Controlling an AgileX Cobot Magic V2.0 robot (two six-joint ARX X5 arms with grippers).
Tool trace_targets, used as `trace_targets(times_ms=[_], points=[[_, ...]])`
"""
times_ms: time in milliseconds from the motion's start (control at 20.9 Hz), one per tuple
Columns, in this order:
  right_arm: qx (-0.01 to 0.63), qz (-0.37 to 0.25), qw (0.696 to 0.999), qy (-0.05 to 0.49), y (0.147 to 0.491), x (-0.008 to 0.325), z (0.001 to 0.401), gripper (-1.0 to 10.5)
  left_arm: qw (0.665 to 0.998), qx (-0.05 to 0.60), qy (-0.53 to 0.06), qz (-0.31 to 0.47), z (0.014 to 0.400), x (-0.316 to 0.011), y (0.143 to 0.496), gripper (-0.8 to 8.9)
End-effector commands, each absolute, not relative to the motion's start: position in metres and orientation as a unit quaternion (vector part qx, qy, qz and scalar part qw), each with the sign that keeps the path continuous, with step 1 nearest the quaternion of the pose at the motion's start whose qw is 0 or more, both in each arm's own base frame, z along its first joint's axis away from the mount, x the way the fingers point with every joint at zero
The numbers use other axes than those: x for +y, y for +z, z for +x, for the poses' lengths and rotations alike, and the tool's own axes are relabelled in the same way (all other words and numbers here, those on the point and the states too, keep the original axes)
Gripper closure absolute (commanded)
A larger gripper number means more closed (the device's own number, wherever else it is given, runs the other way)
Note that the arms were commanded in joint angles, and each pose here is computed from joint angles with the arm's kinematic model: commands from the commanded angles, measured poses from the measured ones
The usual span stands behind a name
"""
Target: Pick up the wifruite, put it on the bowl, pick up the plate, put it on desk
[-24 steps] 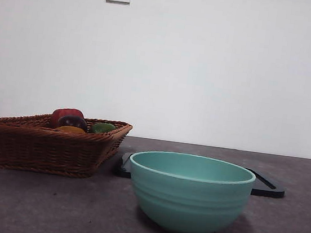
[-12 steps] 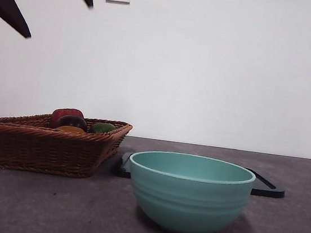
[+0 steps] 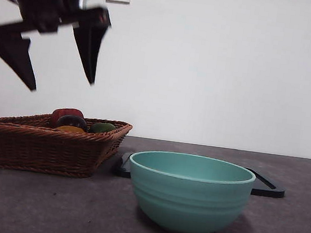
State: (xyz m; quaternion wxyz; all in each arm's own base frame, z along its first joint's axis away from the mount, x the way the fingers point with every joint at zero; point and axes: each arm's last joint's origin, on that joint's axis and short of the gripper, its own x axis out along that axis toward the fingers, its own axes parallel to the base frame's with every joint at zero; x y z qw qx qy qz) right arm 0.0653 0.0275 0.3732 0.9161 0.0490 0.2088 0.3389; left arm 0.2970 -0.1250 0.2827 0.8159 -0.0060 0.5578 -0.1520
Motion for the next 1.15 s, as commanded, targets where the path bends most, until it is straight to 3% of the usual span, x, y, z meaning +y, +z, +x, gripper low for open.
trace_targets(times_ms=[48, 719, 958, 1150], points=[[0.199, 0.052, 0.917, 0.342, 0.379, 0.028, 0.064, 2.9, 0.815, 0.558, -0.157, 0.008, 0.311, -0.132, 0.272, 1.88], [0.204, 0.063, 0.916, 0.34, 0.379, 0.028, 0.064, 2.9, 0.794, 0.59, -0.14, 0.043, 0.345, -0.148, 0.208, 1.9], [0.204, 0.063, 0.916, 0.339, 0.379, 0.028, 0.064, 2.9, 0.791, 0.595, -0.138, 0.047, 0.348, -0.149, 0.2, 1.99], [0.204, 0.063, 0.916, 0.339, 0.379, 0.028, 0.064, 2.9, 0.79, 0.595, -0.14, 0.052, 0.349, -0.149, 0.198, 2.65]])
